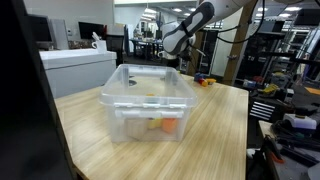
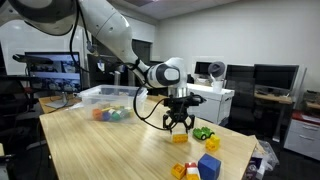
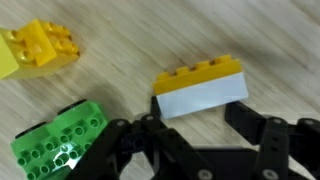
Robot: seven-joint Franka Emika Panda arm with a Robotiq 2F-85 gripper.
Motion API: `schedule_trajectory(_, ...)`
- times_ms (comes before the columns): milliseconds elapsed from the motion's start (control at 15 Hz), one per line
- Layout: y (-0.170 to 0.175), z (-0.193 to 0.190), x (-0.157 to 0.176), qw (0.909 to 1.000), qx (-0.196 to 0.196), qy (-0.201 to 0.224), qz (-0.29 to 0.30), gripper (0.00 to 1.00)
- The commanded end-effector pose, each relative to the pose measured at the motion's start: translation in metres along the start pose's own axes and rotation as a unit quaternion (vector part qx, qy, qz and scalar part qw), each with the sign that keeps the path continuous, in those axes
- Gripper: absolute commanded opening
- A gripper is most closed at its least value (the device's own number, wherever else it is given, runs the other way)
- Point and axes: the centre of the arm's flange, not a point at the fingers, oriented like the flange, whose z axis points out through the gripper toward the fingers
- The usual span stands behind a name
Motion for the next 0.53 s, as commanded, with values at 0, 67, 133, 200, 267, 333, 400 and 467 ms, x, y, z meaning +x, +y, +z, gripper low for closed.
schedule_trajectory(0,-0.0068,0.0031,-0.0083,0.9999,-0.002,0.003,-0.013,0.38)
schedule_trajectory(67,-0.0063,0.0014,-0.0084,0.9999,-0.004,0.004,-0.013,0.30)
schedule_trajectory(133,-0.0057,-0.0004,-0.0081,0.9999,-0.006,0.006,-0.014,0.23)
schedule_trajectory(200,-0.0051,-0.0016,-0.0075,0.9998,-0.008,0.006,-0.014,0.16)
schedule_trajectory(267,-0.0048,-0.0025,-0.0067,0.9998,-0.003,0.008,-0.018,0.18)
schedule_trajectory(333,-0.0046,-0.0025,-0.0070,0.9998,-0.003,0.007,-0.019,0.53)
schedule_trajectory(400,-0.0044,-0.0015,-0.0077,0.9998,-0.001,0.006,-0.019,0.49)
schedule_trajectory(467,-0.0042,-0.0005,-0.0092,0.9998,0.001,0.004,-0.020,0.51)
